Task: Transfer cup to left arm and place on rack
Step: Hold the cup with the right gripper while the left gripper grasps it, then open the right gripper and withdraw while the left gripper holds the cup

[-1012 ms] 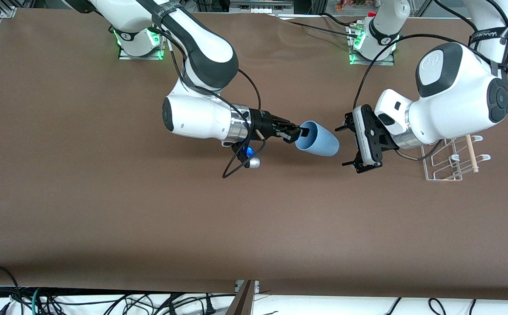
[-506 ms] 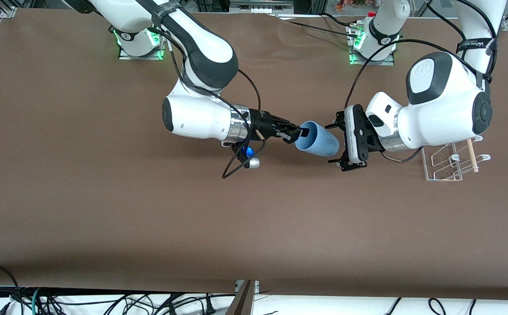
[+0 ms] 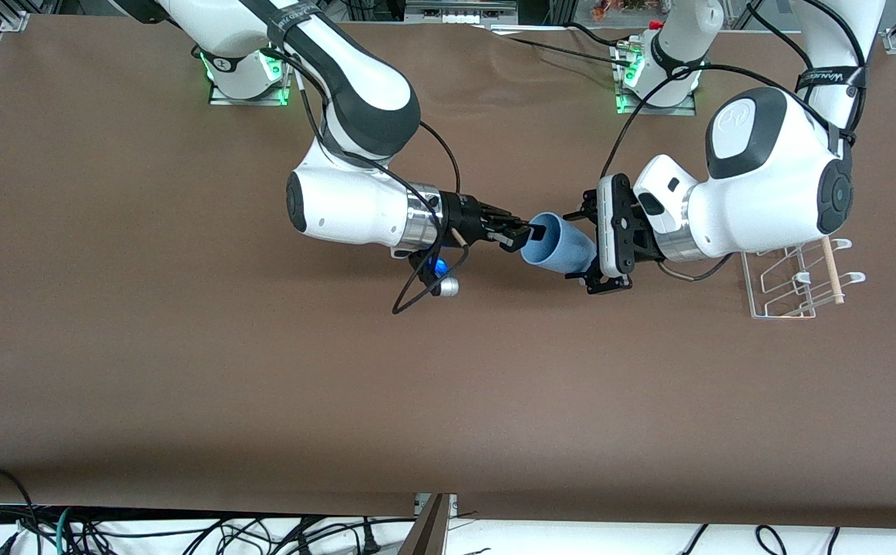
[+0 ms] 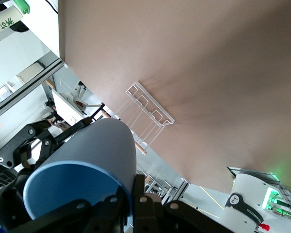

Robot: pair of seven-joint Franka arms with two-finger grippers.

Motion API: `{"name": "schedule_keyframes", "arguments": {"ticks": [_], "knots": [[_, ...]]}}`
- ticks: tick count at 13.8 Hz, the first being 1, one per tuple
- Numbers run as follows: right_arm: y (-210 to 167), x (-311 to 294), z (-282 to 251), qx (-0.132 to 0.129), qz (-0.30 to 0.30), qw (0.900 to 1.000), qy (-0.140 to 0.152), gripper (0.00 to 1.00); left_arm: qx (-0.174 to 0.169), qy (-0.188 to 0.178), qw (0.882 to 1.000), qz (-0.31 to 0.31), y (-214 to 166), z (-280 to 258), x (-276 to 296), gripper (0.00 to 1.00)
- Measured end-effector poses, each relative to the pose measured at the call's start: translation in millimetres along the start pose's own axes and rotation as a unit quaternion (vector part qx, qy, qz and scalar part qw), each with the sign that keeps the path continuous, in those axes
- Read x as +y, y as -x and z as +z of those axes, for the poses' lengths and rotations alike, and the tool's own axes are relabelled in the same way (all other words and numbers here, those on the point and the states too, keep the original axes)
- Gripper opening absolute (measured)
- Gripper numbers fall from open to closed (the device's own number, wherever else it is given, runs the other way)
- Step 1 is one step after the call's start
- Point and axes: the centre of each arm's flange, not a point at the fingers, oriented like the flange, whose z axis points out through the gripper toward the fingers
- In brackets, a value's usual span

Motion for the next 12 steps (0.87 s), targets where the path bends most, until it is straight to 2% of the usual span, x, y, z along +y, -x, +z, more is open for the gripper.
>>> {"name": "schedule_keyframes", "arguments": {"ticks": [2, 4, 5, 9, 11, 12], "knots": [[0.3, 0.3, 0.4, -0.001, 0.0, 1.0, 0.001, 0.05, 0.011, 0.005, 1.0, 0.017, 3.8, 2.9, -0.6, 0.99], [1.8, 1.4, 2.0, -0.007, 0.001, 1.0, 0.006, 0.05, 0.02, 0.006, 0.999, 0.035, 9.8, 3.6, -3.9, 0.78], [1.6, 1.5, 2.0, -0.007, 0.005, 1.0, 0.006, 0.05, 0.022, 0.007, 0.999, 0.037, 10.4, 3.6, -4.3, 0.76], [1.6, 1.4, 2.0, -0.007, 0.006, 1.0, 0.006, 0.05, 0.022, 0.006, 0.999, 0.038, 10.4, 3.5, -4.4, 0.76], [0.9, -0.8, -0.7, -0.004, 0.004, 1.0, 0.002, 0.21, 0.021, 0.013, 0.999, 0.039, 9.7, 5.6, -2.7, 0.76], [-0.3, -2.6, -3.7, -0.003, 0.004, 1.0, -0.001, 0.32, 0.021, 0.015, 0.999, 0.04, 9.4, 6.5, -2.0, 0.76]]}}
